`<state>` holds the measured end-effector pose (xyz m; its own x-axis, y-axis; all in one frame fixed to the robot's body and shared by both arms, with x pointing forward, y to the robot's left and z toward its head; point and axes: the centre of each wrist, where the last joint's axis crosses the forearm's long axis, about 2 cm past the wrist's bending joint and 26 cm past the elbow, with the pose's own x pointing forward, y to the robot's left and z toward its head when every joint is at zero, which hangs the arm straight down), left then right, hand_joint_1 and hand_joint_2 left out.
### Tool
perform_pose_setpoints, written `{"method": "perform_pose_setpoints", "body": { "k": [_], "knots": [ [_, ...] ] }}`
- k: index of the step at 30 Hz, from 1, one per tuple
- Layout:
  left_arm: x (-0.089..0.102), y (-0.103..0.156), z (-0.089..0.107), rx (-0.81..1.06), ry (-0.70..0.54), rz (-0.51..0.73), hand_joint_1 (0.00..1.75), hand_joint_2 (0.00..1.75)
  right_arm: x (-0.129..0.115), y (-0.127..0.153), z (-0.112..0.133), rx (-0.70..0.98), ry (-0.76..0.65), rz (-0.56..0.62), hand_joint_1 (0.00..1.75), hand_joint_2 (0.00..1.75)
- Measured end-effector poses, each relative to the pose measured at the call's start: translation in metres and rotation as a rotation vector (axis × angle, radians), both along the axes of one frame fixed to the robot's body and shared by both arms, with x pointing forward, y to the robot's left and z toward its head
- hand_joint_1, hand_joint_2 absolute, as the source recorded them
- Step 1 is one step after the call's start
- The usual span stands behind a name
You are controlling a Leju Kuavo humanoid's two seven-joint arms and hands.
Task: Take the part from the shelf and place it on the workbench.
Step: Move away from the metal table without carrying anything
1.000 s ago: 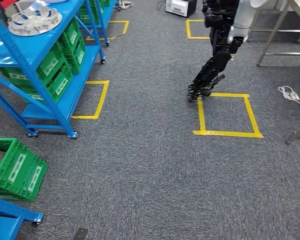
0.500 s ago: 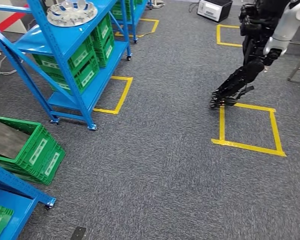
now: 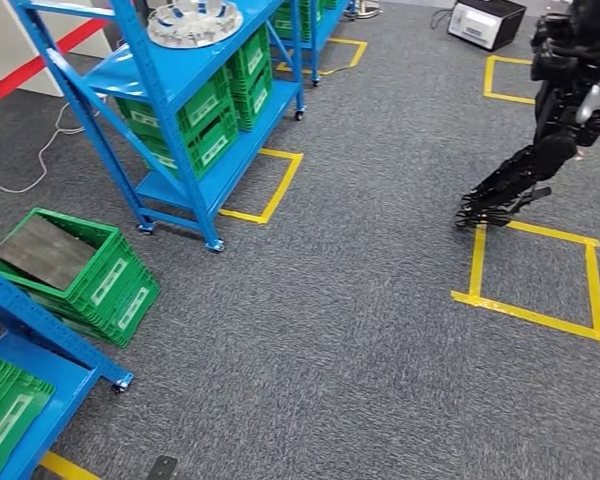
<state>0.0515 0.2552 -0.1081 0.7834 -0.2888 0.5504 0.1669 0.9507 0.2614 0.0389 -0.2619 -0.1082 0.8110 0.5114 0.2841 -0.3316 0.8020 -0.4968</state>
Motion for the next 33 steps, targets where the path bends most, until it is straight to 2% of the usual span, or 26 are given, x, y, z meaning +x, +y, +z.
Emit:
{"method": "perform_pose_setpoints", "body": {
  "k": [7,33],
  "knots": [
    [0.0005,0.0006,0.0,0.001,-0.005,-0.001,0.0,0.0,0.006,0.0008,0.0007,0.002,-0.012,0.001,0.0,0.0],
    [0.003,-0.0036,0.0007,-0.006,-0.011,-0.01,0.0,0.0,0.0002,-0.0007,0.0,-0.002,0.0,0.009,0.0,0.0]
  ]
}}
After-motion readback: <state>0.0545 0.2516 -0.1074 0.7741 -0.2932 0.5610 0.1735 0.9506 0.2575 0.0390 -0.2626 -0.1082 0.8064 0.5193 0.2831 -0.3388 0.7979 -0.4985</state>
